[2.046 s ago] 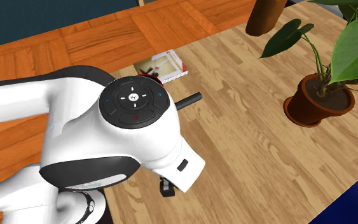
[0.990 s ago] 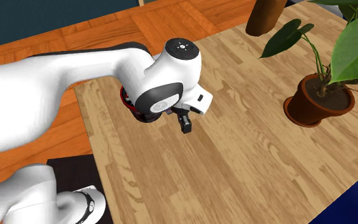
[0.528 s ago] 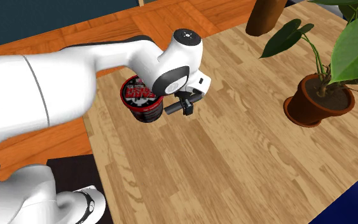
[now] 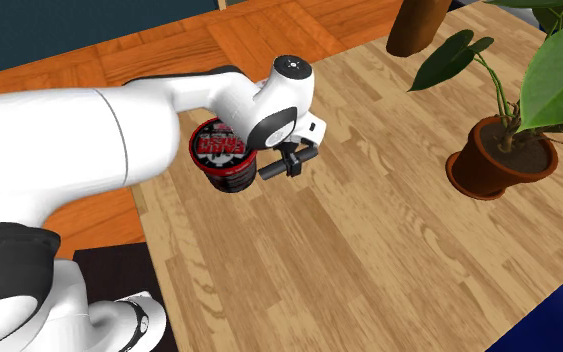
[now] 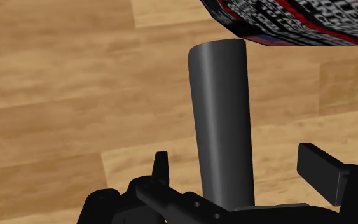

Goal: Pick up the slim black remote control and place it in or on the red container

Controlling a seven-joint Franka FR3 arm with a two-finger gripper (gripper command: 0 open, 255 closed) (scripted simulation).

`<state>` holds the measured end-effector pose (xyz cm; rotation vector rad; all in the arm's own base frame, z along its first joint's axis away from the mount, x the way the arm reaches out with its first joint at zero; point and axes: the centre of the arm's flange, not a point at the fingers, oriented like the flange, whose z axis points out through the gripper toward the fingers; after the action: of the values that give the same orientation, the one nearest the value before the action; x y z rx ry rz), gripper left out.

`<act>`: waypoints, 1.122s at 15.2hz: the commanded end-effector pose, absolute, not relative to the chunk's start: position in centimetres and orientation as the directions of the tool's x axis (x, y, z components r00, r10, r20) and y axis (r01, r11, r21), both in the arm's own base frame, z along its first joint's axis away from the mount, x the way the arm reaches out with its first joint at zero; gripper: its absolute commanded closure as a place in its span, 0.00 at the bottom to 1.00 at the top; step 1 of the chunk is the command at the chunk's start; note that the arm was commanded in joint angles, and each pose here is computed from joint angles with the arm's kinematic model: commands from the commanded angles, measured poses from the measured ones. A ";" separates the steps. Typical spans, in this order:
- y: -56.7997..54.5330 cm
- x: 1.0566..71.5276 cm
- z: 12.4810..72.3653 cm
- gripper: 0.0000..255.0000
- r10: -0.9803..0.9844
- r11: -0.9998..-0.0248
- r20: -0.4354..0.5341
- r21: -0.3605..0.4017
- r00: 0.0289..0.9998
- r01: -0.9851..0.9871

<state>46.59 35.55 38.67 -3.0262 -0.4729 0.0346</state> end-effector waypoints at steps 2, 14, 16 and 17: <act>35.6 46.5 37.4 0.00 0.306 -0.949 -0.010 -0.081 0.952 0.304; 35.6 46.5 37.4 1.00 0.306 -0.949 -0.010 -0.081 0.952 0.304; 35.6 46.5 37.4 1.00 0.306 -0.949 -0.010 -0.081 0.952 0.304; 35.6 46.5 37.4 1.00 0.306 -0.949 -0.010 -0.081 0.952 0.304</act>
<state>46.59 35.52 37.58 -3.0256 -0.4708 0.0277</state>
